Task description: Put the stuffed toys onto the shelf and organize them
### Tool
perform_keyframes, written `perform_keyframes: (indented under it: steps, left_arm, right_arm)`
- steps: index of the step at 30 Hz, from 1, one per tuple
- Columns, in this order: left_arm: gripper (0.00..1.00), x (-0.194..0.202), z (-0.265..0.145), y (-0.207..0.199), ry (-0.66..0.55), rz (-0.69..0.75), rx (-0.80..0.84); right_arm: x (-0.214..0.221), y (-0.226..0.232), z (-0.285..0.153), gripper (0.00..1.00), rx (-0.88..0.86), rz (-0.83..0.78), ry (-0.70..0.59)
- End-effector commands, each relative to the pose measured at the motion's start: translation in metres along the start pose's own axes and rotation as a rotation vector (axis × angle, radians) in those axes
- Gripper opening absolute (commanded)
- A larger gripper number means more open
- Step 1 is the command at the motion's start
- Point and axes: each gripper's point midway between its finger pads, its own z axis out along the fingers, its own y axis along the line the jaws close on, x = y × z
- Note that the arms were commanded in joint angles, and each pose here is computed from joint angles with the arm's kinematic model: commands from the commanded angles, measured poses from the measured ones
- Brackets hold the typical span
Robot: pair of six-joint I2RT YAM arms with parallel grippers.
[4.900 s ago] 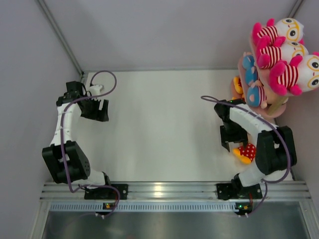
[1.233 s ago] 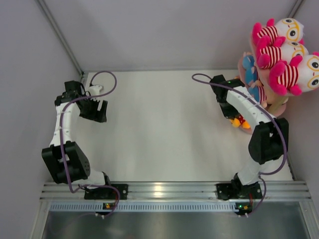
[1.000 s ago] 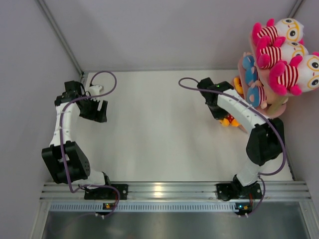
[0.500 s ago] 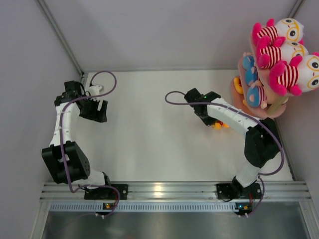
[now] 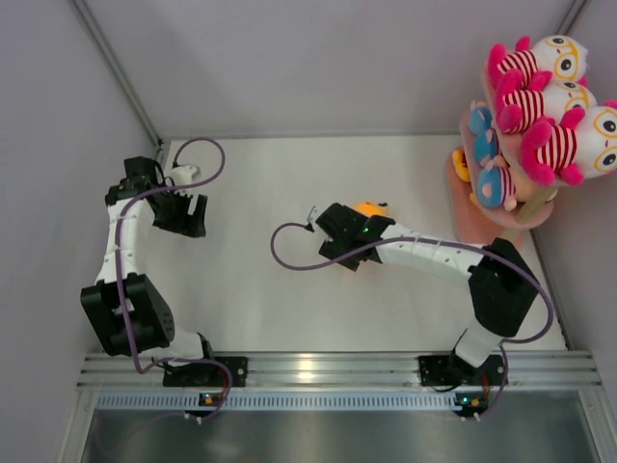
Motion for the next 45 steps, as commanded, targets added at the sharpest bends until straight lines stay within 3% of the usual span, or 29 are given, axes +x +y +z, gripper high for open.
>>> perform_keyframes:
  steps: [1,5,7,10,11,12,17,22,30,34,37,45]
  left_arm:
    - [0.85,-0.004,-0.005,0.003,-0.012,0.009,-0.007]
    - [0.84,-0.006,-0.002,0.003,-0.013,-0.002,0.005]
    - [0.85,-0.006,0.0,0.002,-0.011,-0.009,0.014]
    - [0.85,-0.008,0.004,0.001,-0.011,-0.015,0.032]
    - [0.85,-0.01,0.003,0.001,-0.015,-0.012,0.032]
    - [0.85,-0.01,0.005,0.002,-0.013,-0.016,0.033]
    - [0.85,-0.009,0.007,0.005,-0.003,-0.01,0.026]
    - [0.84,-0.007,0.012,0.004,0.009,-0.016,0.046]
    - [0.84,-0.005,0.019,0.007,0.026,-0.017,0.056]
    - [0.84,-0.007,0.021,0.007,0.026,-0.021,0.062]
    - [0.84,-0.008,0.024,0.007,0.028,-0.027,0.072]
    - [0.84,-0.009,0.03,0.01,0.039,-0.044,0.076]
  right_arm:
    - [-0.012,-0.078,-0.043,0.81,0.17,0.141,-0.16]
    - [0.025,-0.14,-0.055,0.82,0.277,0.254,-0.128]
    - [0.058,-0.166,-0.047,0.8,0.337,0.275,-0.02]
    - [0.111,-0.188,-0.019,0.67,0.395,0.262,0.213]
    - [0.125,-0.194,-0.012,0.57,0.41,0.239,0.283]
    - [0.135,-0.205,-0.009,0.56,0.429,0.249,0.333]
    - [0.144,-0.234,-0.001,0.64,0.518,0.288,0.372]
    - [0.188,-0.254,0.005,0.63,0.583,0.227,0.616]
    - [0.215,-0.267,0.031,0.68,0.56,0.228,0.649]
    - [0.218,-0.275,0.044,0.64,0.566,0.203,0.644]
    - [0.224,-0.278,0.048,0.53,0.581,0.151,0.685]
    - [0.237,-0.287,0.068,0.54,0.555,0.17,0.698]
